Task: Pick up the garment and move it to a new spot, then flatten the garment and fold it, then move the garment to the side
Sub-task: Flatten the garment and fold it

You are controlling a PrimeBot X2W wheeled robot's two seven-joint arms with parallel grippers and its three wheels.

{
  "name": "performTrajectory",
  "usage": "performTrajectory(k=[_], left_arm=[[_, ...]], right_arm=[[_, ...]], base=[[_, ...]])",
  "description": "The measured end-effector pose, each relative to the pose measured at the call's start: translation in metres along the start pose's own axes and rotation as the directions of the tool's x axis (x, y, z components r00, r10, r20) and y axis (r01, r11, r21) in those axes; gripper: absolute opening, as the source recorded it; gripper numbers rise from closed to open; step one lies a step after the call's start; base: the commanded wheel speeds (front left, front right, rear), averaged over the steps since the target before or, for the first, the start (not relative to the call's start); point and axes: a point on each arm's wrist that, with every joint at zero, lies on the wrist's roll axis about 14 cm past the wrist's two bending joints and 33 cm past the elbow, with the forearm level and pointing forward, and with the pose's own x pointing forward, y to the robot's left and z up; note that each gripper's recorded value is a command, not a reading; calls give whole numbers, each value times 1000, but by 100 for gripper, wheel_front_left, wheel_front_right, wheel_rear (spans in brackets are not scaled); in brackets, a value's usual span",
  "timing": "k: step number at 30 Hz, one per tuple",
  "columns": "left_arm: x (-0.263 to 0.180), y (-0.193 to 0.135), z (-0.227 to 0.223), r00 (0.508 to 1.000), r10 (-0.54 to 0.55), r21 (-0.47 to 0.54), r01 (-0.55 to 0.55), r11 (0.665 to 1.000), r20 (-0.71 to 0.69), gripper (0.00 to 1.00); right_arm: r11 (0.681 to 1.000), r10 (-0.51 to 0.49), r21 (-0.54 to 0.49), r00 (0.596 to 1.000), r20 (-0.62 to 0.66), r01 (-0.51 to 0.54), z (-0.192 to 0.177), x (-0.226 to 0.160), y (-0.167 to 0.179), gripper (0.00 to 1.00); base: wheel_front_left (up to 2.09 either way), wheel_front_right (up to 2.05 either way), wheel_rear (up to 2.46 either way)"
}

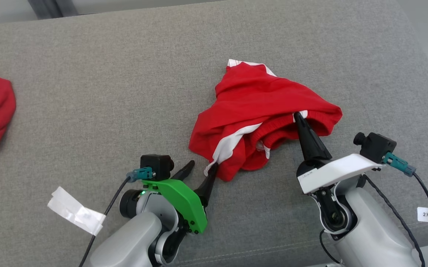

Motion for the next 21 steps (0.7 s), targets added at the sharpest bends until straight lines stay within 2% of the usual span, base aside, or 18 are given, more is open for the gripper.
performTrajectory(k=[1,2,3,14,21], left_arm=[[1,1,1,1000,-1,0,1,1000,2,49],[2,-1,0,1000,-10,0,10,1000,0,37],[3,-2,0,1000,-18,-1,18,1000,-3,0],[5,-13,-5,997,-73,-11,73,997,-8,0],[2,-2,27,992,-38,-22,41,999,124,0]], right_arm=[[1000,-3,0,1000,0,3,0,0,-1,0],[1000,-6,0,1000,2,6,1,0,-2,0],[1000,-8,0,1000,4,8,1,0,-3,0],[1000,-9,-5,1000,10,9,4,1,-5,0],[999,27,-45,999,-24,-28,-2,-1,2,0]], base=[[0,0,0],[0,0,0],[0,0,0],[0,0,0],[0,0,0]])
